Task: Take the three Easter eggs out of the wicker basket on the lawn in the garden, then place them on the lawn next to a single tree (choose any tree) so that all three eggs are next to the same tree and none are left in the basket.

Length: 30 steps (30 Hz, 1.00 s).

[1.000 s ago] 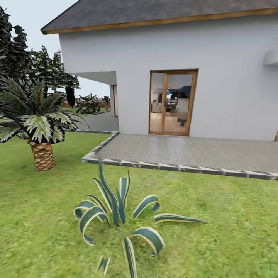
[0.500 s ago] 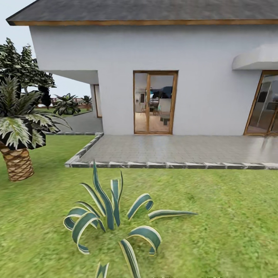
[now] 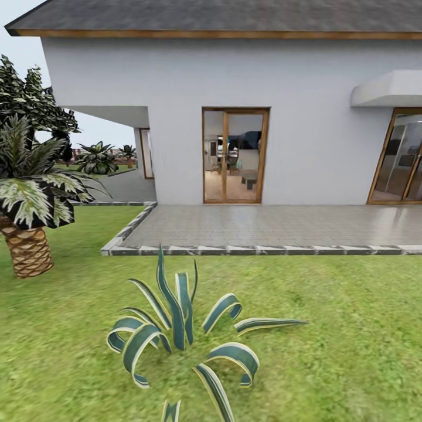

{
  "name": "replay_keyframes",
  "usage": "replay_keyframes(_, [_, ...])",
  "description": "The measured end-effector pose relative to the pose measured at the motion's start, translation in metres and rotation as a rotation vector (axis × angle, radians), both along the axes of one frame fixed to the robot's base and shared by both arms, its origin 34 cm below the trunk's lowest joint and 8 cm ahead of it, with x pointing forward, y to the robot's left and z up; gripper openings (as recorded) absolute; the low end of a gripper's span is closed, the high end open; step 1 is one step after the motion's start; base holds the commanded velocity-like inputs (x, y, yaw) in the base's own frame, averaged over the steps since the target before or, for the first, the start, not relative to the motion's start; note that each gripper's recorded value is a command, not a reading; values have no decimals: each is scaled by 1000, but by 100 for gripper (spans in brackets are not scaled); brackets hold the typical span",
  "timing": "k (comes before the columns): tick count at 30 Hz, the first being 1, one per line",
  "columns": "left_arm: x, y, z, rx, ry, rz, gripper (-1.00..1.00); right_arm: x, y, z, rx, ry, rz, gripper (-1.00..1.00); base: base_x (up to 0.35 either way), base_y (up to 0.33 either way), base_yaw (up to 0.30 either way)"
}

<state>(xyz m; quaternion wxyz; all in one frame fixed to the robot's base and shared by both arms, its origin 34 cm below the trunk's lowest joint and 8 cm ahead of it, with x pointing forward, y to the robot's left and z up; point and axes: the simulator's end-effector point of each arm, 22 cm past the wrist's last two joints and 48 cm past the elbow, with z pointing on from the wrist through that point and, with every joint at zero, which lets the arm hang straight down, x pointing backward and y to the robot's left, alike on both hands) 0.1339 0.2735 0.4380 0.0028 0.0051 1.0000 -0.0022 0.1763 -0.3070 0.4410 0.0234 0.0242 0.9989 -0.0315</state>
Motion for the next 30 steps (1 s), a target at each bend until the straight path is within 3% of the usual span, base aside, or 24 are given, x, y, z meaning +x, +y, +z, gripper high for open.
replay_keyframes(14, [0,0,0,1,0,-3,100,0,0,0,-1,0,1,100,0,107,0])
replay_keyframes(30, [0,0,0,0,0,-1,100,0,0,0,-1,1,1,100,0,309,30])
